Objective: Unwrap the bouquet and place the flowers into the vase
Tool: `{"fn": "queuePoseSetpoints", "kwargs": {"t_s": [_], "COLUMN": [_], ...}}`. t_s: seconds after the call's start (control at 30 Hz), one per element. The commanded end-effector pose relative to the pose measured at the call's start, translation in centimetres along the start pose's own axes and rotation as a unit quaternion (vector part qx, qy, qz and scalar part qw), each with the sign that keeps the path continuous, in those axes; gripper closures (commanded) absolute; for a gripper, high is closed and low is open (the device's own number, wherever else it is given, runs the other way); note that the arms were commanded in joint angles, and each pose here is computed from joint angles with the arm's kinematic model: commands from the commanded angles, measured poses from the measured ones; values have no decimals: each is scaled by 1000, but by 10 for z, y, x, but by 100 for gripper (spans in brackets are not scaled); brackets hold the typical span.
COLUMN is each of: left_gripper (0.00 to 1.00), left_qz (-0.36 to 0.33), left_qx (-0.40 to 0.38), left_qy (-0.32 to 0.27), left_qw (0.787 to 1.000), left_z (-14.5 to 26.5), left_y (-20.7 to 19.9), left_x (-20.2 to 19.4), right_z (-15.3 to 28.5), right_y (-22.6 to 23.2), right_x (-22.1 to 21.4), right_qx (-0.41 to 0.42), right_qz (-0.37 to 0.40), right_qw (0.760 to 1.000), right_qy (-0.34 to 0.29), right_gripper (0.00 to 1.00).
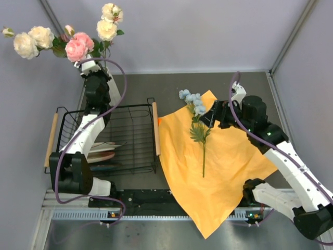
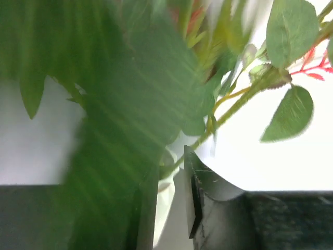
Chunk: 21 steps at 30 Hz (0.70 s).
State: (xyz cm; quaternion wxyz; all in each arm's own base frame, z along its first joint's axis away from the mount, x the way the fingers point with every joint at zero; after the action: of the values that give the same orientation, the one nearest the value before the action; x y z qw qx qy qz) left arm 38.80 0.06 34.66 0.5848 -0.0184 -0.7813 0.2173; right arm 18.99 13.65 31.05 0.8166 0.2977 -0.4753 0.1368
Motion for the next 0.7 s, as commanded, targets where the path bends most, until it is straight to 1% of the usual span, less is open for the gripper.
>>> {"fn": "queuePoseSetpoints", "kwargs": {"t_s": [0.0, 0.03, 0.07, 0.1, 0.17, 0.23, 0.27, 0.3, 0.33, 0.37, 0.4, 0.43, 0.47, 0.5, 0.57, 0.63, 0.67], "left_gripper": [62, 56, 54, 53, 52, 50, 49, 49, 49, 44, 42, 40, 45, 47, 46, 46, 46], "left_qz": [21, 29, 37, 38, 53, 73, 85, 106, 118, 131, 148, 161, 175, 201, 216, 217, 218], "left_qx": [9, 5, -3, -13, -24, -40, -57, -84, -112, -141, -171, -236, -259, -277, -334, -361, -385], "left_qy": [38, 40, 36, 49, 54, 84, 87, 119, 136, 147, 172, 211, 229, 260, 306, 335, 355], "left_qw": [999, 999, 999, 998, 997, 993, 991, 984, 977, 970, 959, 935, 922, 903, 865, 843, 824], "left_z": [10, 12, 17, 21, 31, 43, 52, 61, 66, 74, 81, 92, 98, 106, 124, 139, 154], "left_y": [-1, -2, -4, -6, -10, -12, -15, -20, -25, -30, -35, -45, -50, -54, -67, -76, -87], "left_x": [5, 9, 18, 20, 33, 35, 44, 40, 38, 42, 38, 35, 33, 27, 18, 9, 7], "right_z": [-3, -5, -5, -6, -8, -9, -10, -11, -12, -14, -16, -17, -21, -23, -27, -33, -35], "right_y": [0, 0, 0, -1, -2, -2, -3, -3, -4, -5, -6, -7, -9, -10, -15, -24, -26], "right_x": [3, 2, 2, 1, 0, -2, -3, -4, -4, -5, -6, -7, -9, -10, -14, -20, -22], "right_qx": [8, 7, 8, 7, 7, 6, 5, 4, 3, 1, 1, 0, -1, 1, -4, -15, -17], "right_qz": [-2, -1, -2, -2, -4, -5, -6, -6, -9, -10, -11, -13, -17, -20, -28, -43, -47], "right_qw": [1000, 1000, 1000, 1000, 1000, 1000, 1000, 1000, 1000, 1000, 1000, 1000, 999, 999, 998, 997, 996], "right_qy": [-6, -3, -2, 0, 5, 7, 10, 12, 13, 17, 21, 25, 34, 39, 49, 64, 70], "right_gripper": [12, 12, 12, 12, 12, 12, 12, 12, 12, 12, 12, 12, 12, 12, 12, 12, 12]}}
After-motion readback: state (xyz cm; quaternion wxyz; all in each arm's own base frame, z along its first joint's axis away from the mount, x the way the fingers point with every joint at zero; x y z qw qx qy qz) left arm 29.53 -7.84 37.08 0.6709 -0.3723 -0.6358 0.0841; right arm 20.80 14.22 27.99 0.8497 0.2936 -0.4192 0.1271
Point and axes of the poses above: each gripper's point midway between its finger pads, its own z axis back along the fingers, its own y axis along the line the jaws close on, x = y × z, the point moved 9 cm from there along z, back along the fingers, and after that the axes turned 10 degrees about z, right-handed, at the moved point
